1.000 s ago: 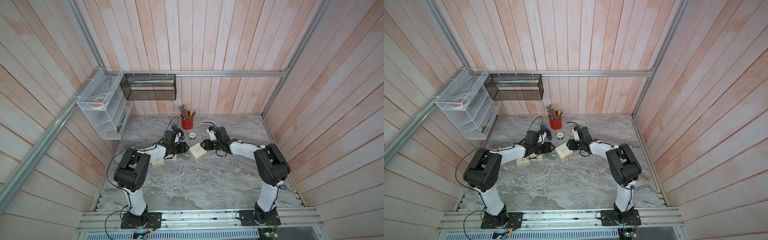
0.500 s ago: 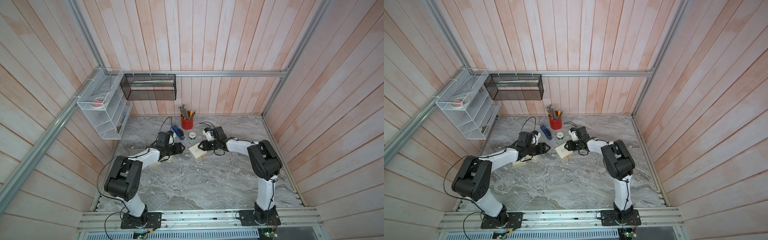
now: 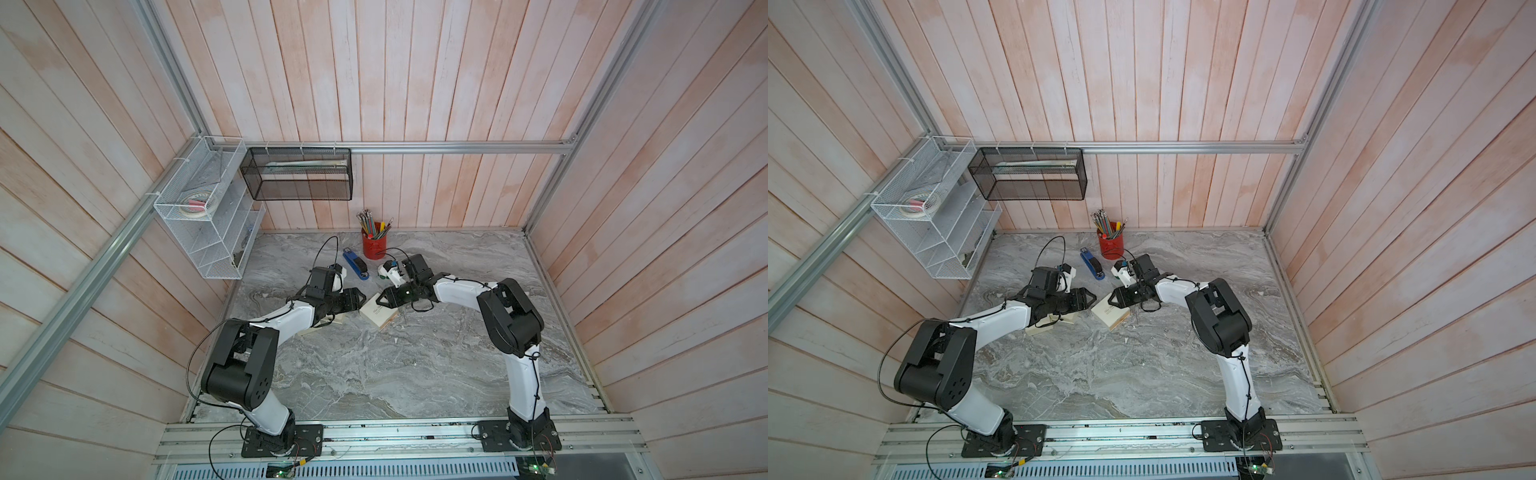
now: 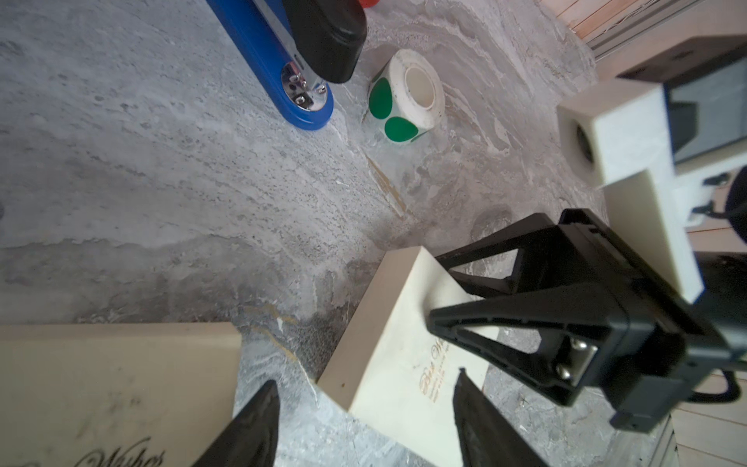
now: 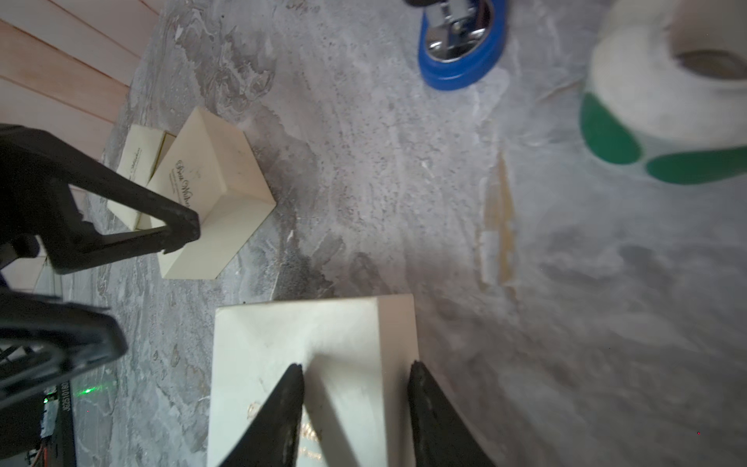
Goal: Place the earrings into the drawer-style jewelry box
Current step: Move the jewelry box to the center of the board.
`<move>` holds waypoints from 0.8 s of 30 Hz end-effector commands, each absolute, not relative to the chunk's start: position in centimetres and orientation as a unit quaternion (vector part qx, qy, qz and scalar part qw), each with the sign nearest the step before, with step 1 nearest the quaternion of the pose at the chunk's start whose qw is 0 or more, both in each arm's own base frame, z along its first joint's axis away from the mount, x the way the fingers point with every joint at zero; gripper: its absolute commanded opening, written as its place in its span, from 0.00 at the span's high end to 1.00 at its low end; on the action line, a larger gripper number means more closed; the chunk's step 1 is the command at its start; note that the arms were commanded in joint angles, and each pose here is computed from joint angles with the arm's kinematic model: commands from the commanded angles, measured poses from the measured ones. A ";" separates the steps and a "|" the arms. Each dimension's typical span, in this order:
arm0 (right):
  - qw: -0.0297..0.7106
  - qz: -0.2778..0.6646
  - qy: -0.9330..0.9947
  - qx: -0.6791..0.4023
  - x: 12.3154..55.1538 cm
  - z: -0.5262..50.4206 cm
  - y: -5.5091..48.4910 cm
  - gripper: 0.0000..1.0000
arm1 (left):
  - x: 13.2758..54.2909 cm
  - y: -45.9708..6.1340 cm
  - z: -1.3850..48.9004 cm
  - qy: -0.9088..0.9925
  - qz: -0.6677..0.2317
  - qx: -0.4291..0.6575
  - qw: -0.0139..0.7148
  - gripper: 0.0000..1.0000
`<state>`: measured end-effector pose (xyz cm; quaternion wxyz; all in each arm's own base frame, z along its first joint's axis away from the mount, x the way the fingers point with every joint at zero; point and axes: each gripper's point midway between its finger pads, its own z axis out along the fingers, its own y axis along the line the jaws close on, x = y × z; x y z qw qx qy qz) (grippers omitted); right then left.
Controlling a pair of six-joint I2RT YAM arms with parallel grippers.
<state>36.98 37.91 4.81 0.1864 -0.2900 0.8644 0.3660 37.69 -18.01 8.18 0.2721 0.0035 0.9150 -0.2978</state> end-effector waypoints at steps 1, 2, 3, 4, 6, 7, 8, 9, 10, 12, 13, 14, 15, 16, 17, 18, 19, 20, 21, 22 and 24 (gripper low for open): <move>0.136 0.369 0.862 -0.319 34.5 2.8 38.8 0.56 | 37.3 -17.9 8.5 0.912 -0.301 0.015 0.279 0.31; 0.135 0.374 0.859 -0.323 34.4 2.9 39.1 0.56 | 37.1 -17.9 8.3 0.913 -0.299 0.015 0.278 0.31; 0.133 0.378 0.856 -0.326 34.2 3.0 39.5 0.56 | 37.1 -17.8 8.3 0.913 -0.297 0.014 0.278 0.31; 0.135 0.381 0.853 -0.329 34.2 3.3 39.8 0.56 | 37.0 -17.8 8.3 0.913 -0.297 0.015 0.278 0.31; 0.144 0.378 0.850 -0.337 34.4 3.9 40.1 0.54 | 36.9 -17.7 8.2 0.914 -0.294 0.016 0.278 0.31; 0.157 0.372 0.851 -0.336 34.9 4.4 40.1 0.53 | 36.9 -17.7 8.2 0.914 -0.295 0.017 0.278 0.31; 0.172 0.363 0.853 -0.333 35.4 4.9 39.9 0.51 | 37.0 -17.8 8.3 0.914 -0.296 0.019 0.278 0.30; 0.195 0.353 0.855 -0.326 36.1 5.7 39.5 0.50 | 37.1 -18.0 8.3 0.913 -0.298 0.023 0.276 0.30; 0.218 0.343 0.858 -0.314 36.8 6.5 38.9 0.50 | 37.2 -18.1 8.2 0.914 -0.300 0.026 0.273 0.30; 0.256 0.325 0.864 -0.286 37.4 8.0 37.5 0.49 | 37.5 -18.5 8.0 0.915 -0.300 0.034 0.268 0.30; 0.271 0.314 0.868 -0.272 37.4 8.5 36.6 0.49 | 37.7 -18.7 7.8 0.918 -0.294 0.039 0.265 0.29; 0.280 0.308 0.869 -0.268 37.1 8.9 35.9 0.49 | 37.8 -18.8 7.6 0.920 -0.288 0.044 0.263 0.30; 0.286 0.302 0.870 -0.264 36.5 9.1 35.0 0.49 | 37.9 -19.1 7.4 0.923 -0.281 0.051 0.260 0.29; 0.287 0.296 0.874 -0.259 35.9 9.1 34.2 0.49 | 37.9 -19.3 7.1 0.926 -0.272 0.056 0.255 0.30; 0.284 0.296 0.875 -0.258 35.2 9.0 33.7 0.50 | 37.9 -19.4 6.9 0.929 -0.265 0.059 0.252 0.29; 0.272 0.302 0.876 -0.260 34.2 8.8 33.4 0.49 | 37.9 -19.5 6.5 0.931 -0.261 0.063 0.247 0.30; 0.257 0.311 0.876 -0.265 33.0 8.4 33.2 0.50 | 37.8 -19.5 6.3 0.933 -0.258 0.064 0.243 0.30; 0.248 0.315 0.877 -0.267 32.2 8.2 33.0 0.50 | 37.8 -19.6 6.1 0.933 -0.259 0.066 0.240 0.30; 0.238 0.319 0.877 -0.269 31.3 7.8 32.9 0.50 | 37.7 -19.8 6.0 0.932 -0.263 0.069 0.238 0.29; 0.230 0.326 0.875 -0.275 30.4 7.6 33.0 0.50 | 37.6 -20.0 5.9 0.932 -0.266 0.072 0.236 0.30; 0.211 0.339 0.871 -0.286 29.2 7.1 33.3 0.50 | 37.6 -20.3 5.7 0.931 -0.271 0.075 0.231 0.30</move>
